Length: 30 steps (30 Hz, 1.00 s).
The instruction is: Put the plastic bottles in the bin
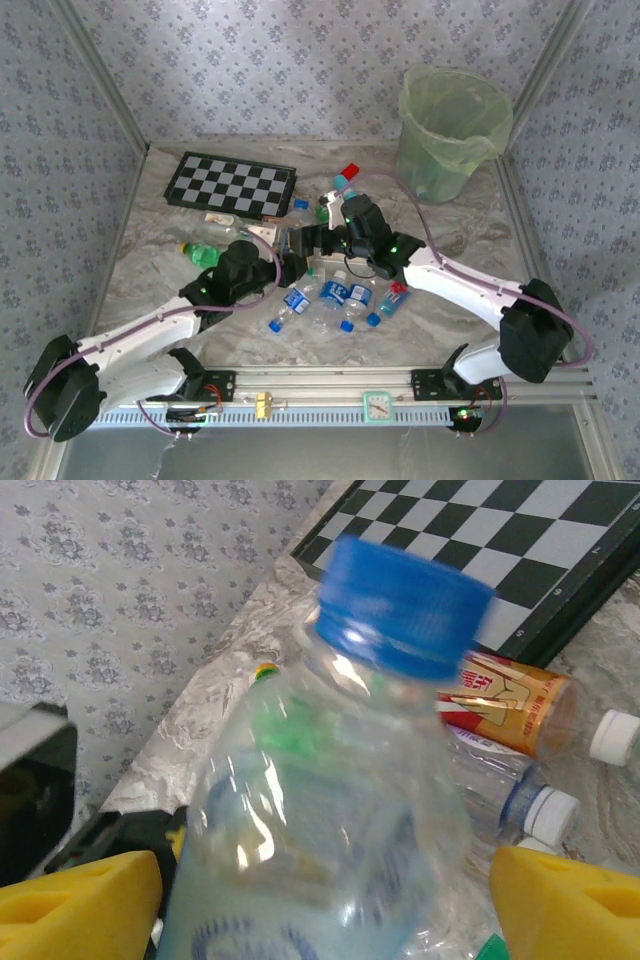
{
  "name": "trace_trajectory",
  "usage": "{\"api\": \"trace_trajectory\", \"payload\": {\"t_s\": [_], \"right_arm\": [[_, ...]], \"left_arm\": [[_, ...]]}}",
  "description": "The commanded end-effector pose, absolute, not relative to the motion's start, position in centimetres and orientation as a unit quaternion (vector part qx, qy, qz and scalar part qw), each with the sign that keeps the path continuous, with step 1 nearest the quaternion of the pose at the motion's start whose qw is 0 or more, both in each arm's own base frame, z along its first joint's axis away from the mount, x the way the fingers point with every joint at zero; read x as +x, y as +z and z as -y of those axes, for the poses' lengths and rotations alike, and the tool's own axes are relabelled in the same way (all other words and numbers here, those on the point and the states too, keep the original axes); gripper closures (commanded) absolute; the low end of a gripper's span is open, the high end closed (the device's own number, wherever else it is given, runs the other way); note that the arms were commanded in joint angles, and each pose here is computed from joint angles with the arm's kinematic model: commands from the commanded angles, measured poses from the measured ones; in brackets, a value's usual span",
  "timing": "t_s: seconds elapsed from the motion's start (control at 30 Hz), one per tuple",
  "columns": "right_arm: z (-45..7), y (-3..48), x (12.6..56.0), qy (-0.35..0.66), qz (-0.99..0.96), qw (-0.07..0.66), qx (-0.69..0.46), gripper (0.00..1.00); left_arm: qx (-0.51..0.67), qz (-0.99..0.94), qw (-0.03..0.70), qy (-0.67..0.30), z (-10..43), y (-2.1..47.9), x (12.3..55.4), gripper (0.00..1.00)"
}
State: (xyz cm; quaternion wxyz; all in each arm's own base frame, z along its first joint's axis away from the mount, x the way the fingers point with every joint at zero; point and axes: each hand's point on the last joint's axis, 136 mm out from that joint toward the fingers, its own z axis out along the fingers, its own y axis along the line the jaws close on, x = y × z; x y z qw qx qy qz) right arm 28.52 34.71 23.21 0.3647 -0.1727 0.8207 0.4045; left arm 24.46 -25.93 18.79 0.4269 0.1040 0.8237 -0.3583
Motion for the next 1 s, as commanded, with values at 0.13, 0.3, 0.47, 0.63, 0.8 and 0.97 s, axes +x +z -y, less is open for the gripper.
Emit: {"api": "trace_trajectory", "payload": {"t_s": [0.13,0.3,0.47,0.63,0.8,0.97], "right_arm": [[-35.4,24.1,29.0,0.419,-0.811,0.372,-0.166,0.20],[-35.1,23.5,29.4,0.426,-0.813,0.366,-0.154,0.36],[-35.0,23.3,29.6,0.433,-0.812,0.362,-0.149,0.46],[-34.8,23.3,29.8,0.435,-0.811,0.364,-0.145,0.47],[-34.5,23.2,30.1,0.431,-0.813,0.366,-0.140,0.48],[-32.6,22.9,31.4,0.402,-0.824,0.376,-0.131,0.48]], "left_arm": [[0.134,-0.786,0.459,-0.391,27.9,22.4,24.2,0.54],[0.135,-0.783,0.464,-0.392,27.9,22.7,24.2,0.53],[0.135,-0.783,0.464,-0.392,27.9,22.7,24.1,0.48],[0.130,-0.783,0.467,-0.390,27.7,22.8,24.2,0.33],[0.117,-0.790,0.470,-0.374,26.9,22.5,24.5,0.03],[0.101,-0.796,0.481,-0.353,25.7,22.2,24.7,0.00]]}}
